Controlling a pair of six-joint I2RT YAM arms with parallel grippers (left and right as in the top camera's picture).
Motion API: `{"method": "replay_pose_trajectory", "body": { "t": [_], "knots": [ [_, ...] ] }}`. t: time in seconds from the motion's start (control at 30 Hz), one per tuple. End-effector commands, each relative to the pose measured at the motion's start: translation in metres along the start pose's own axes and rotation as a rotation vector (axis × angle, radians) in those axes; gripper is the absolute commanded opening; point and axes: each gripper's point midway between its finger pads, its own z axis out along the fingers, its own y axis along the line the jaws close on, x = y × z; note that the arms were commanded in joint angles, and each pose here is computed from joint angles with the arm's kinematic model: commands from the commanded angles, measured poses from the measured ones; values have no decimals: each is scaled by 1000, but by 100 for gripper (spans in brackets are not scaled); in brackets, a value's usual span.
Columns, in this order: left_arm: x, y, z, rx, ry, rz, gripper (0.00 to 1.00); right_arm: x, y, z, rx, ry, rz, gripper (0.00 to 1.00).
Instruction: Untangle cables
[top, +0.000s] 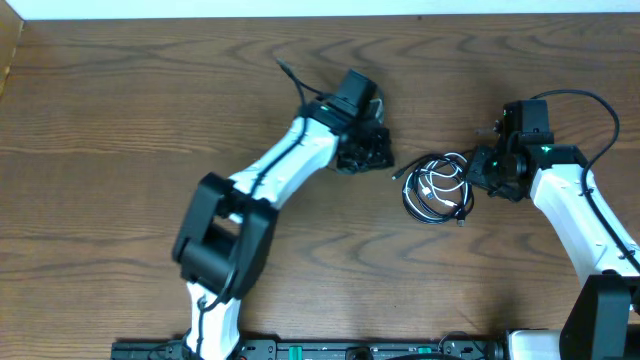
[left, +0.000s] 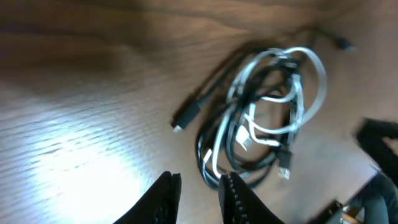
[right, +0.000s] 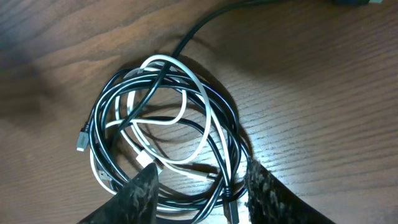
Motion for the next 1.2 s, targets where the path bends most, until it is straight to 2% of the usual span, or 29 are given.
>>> {"method": "replay_pose_trajectory", "body": {
  "t": [0.0, 0.33, 0.73, 1.03, 1.17],
  "knots": [
    [6, 2, 24, -41, 9, -97, 26, 3, -1, 2, 1, 12, 3, 43],
    [14, -13, 47, -37, -1, -110, 29, 4, -1, 2, 3, 16, -20, 46],
    [37, -16, 65, -227, -83, -44, 33, 4, -2, 2, 4, 19, -19, 46],
    [41, -4, 79, -320, -132, -61, 31, 7, -3, 2, 10, 31, -17, 46],
    [44, 6, 88, -343, -117, -66, 26, 9, -4, 2, 14, 37, -17, 46]
  ]
}}
